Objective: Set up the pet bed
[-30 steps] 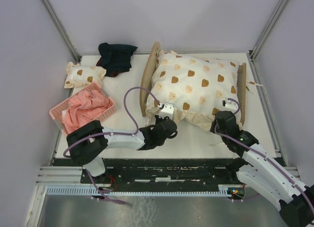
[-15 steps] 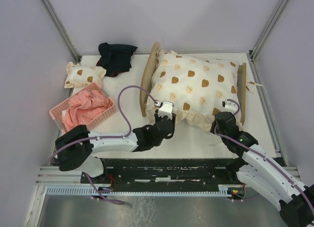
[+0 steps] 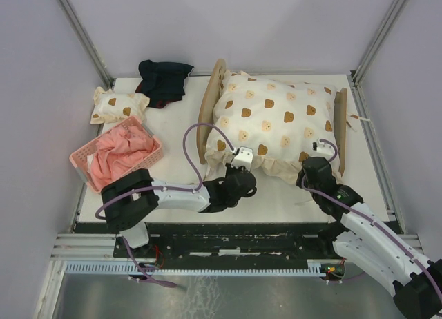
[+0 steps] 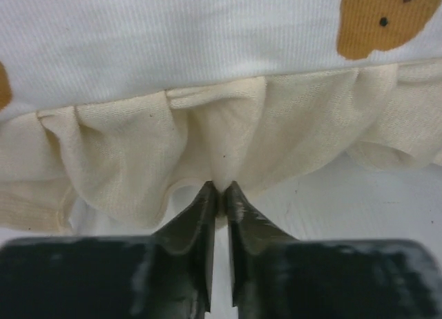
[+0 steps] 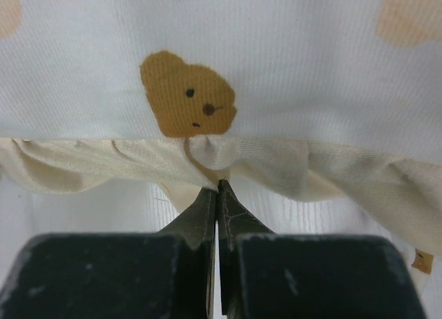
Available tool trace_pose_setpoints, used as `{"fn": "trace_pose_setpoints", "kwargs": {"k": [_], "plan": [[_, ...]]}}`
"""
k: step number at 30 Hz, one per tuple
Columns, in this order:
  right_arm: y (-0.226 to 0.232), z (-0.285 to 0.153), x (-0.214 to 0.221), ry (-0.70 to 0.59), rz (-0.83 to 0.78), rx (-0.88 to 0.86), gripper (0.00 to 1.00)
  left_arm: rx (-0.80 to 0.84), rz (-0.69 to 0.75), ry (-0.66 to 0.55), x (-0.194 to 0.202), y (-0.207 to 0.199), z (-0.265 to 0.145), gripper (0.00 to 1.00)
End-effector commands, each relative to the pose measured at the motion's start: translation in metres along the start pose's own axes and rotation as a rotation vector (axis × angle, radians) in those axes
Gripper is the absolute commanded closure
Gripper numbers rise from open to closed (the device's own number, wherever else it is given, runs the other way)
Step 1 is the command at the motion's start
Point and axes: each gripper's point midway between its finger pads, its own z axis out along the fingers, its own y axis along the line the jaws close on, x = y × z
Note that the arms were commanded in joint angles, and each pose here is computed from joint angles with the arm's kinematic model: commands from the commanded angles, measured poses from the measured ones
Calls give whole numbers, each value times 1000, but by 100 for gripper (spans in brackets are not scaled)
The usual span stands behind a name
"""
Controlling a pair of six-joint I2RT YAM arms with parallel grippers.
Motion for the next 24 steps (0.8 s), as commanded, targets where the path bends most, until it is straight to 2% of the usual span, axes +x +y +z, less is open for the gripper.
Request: {"fn": "trace_pose_setpoints", "kwargs": {"k": [1,3,7,16,17,18,20,21,22,24], "plan": [[-11,-4,-12,-38,-2,66,98,-75,-7,-88,-32,9,3,94],[-22,-7,-14,-56,1,114,98,-83,5,-90,-32,17,1,97],[-32,-11,-18,-101,31,147,98,-85,9,-80,-28,28,0,97],[-33,-11,-18,-99,35,158,98,-74,22,-49,-31,28,3,97],[-29,-12,-21,-107,32,137,98,-62,23,-38,-32,25,2,95],[-23,-13,-23,-113,36,97,96,-52,23,-23,-32,22,2,86],[-11,-20,-29,-125,53,23,74,-43,16,-4,-35,18,-2,65],[-6,-25,-33,-125,53,-11,64,-39,13,-1,-37,17,-5,58],[-1,-31,-38,-124,45,-38,56,-32,6,-5,-42,17,-9,54],[5,-43,-47,-111,6,-69,45,-18,-17,-22,-55,17,-18,50]]}}
